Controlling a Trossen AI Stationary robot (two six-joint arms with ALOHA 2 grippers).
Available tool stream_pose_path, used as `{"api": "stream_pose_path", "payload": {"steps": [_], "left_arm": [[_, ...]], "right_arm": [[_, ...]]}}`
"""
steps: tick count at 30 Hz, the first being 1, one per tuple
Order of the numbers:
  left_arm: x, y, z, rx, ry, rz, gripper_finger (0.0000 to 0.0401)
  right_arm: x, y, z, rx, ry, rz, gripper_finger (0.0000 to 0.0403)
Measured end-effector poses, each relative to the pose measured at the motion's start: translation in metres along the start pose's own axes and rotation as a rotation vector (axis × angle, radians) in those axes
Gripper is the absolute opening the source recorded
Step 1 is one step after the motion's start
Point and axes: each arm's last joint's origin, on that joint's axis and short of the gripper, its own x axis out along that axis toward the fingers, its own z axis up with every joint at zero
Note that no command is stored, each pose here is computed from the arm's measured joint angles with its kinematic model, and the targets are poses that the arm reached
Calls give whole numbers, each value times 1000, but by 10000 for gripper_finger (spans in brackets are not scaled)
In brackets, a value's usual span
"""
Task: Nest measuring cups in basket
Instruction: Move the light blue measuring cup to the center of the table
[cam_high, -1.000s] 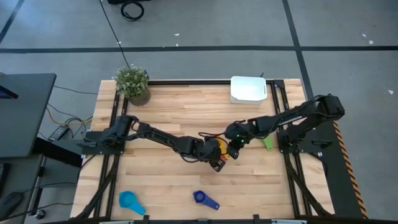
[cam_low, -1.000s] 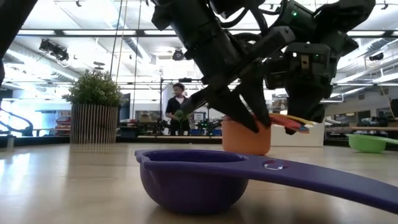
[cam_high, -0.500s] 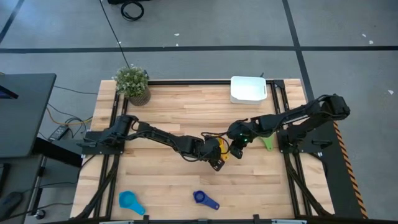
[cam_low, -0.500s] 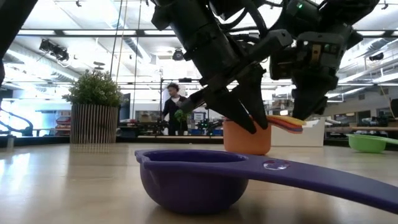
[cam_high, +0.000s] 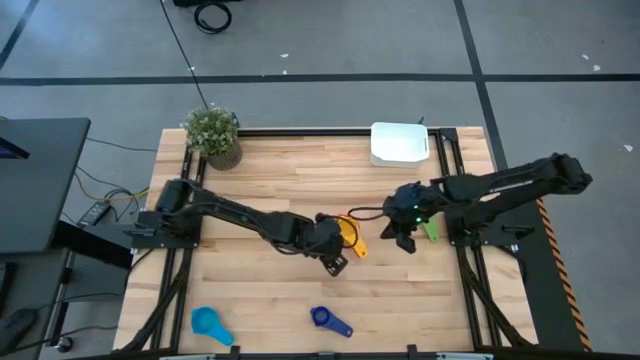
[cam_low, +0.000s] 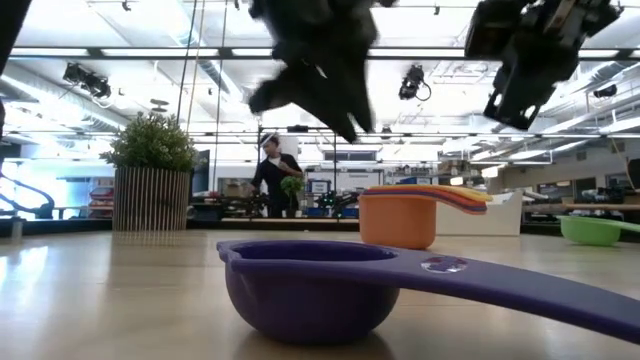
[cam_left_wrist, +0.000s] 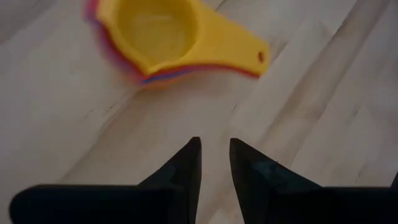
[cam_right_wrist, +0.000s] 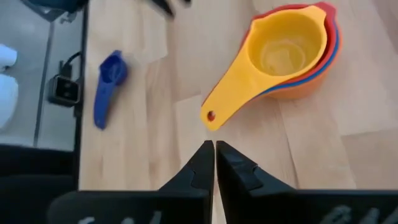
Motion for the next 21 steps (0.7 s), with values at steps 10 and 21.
{"api": "stream_pose_path", "payload": {"steps": [10, 21], "left_arm": [[-77, -4, -32, -240, 167, 1, 86], [-130, -15, -111, -589, 381, 177, 60]], "right_arm": [[-23, 17, 2, -68, -7, 44, 8], [-23, 18, 1, -111, -13, 25, 9]]}}
